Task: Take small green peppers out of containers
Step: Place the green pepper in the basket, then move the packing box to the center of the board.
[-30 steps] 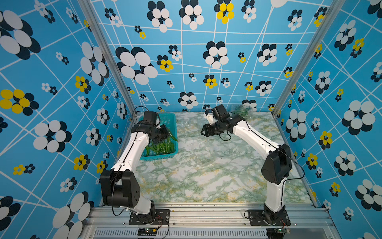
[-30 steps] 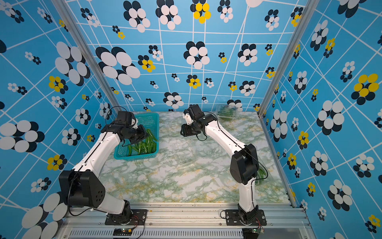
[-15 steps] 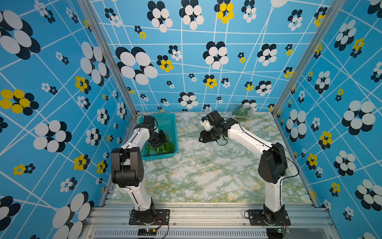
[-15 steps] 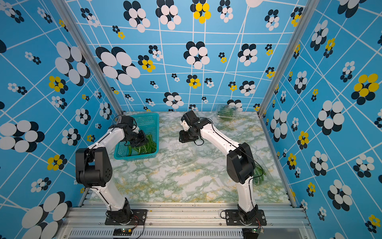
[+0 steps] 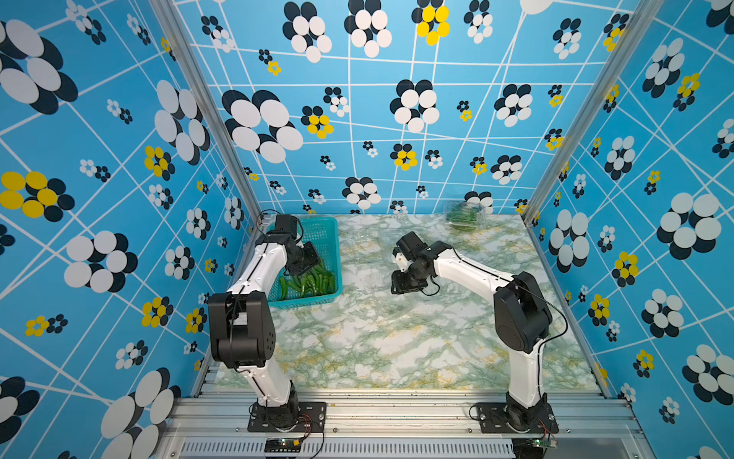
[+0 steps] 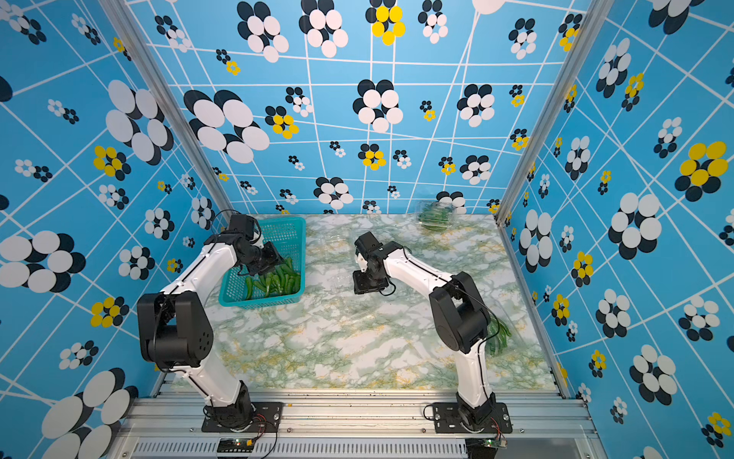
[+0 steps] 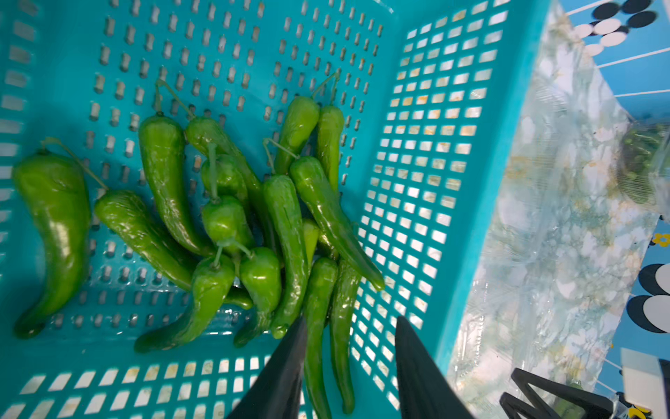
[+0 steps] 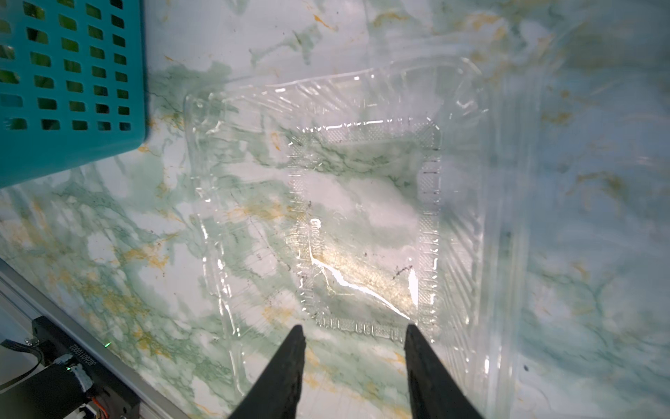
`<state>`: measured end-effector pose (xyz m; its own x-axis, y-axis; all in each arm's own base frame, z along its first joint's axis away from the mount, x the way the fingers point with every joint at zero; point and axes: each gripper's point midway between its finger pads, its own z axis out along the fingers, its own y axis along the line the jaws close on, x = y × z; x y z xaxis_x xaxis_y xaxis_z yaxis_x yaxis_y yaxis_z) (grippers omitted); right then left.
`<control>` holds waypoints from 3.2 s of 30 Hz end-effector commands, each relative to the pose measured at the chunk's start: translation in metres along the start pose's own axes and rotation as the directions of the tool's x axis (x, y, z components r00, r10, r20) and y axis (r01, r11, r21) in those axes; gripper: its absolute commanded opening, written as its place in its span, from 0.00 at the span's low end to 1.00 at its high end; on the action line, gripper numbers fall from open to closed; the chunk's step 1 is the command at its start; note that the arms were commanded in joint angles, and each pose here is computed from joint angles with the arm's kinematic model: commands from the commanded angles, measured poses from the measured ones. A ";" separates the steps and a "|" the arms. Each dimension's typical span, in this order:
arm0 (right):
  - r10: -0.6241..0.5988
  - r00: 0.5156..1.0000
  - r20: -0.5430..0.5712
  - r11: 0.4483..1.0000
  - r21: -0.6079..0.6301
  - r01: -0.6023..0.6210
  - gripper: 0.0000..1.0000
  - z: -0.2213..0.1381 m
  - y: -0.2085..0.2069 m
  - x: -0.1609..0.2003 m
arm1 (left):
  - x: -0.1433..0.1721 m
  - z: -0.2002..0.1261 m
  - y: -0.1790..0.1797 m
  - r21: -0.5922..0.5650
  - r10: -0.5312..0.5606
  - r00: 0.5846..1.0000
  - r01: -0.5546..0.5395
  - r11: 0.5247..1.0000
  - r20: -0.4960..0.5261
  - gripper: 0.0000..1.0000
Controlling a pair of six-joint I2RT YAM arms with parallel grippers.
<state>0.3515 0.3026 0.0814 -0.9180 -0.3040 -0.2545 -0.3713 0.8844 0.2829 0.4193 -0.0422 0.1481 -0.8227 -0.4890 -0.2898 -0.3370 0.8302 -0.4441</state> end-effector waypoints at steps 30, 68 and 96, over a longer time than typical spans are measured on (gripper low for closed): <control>0.182 0.935 0.303 0.936 0.239 -0.260 0.49 -0.125 -0.122 0.049 | 0.193 0.018 -0.215 0.220 0.396 0.911 -0.365 0.905 -0.115 0.48; 0.762 0.080 0.643 -0.011 0.137 -0.990 0.66 -0.196 -0.272 0.291 | 0.353 0.094 -0.359 0.545 0.694 0.678 -0.496 0.676 -0.243 0.51; 0.904 0.058 0.423 0.056 0.017 -0.998 0.71 -0.135 -0.302 0.251 | 0.322 0.099 -0.361 0.553 0.655 0.718 -0.456 0.697 -0.234 0.51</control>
<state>0.2018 -0.0966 0.0615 -0.2576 0.9451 -0.2012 0.9273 0.3004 0.2236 0.3147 -0.5251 0.1208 -0.9249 0.2613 -0.2761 0.3796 0.6706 -0.6373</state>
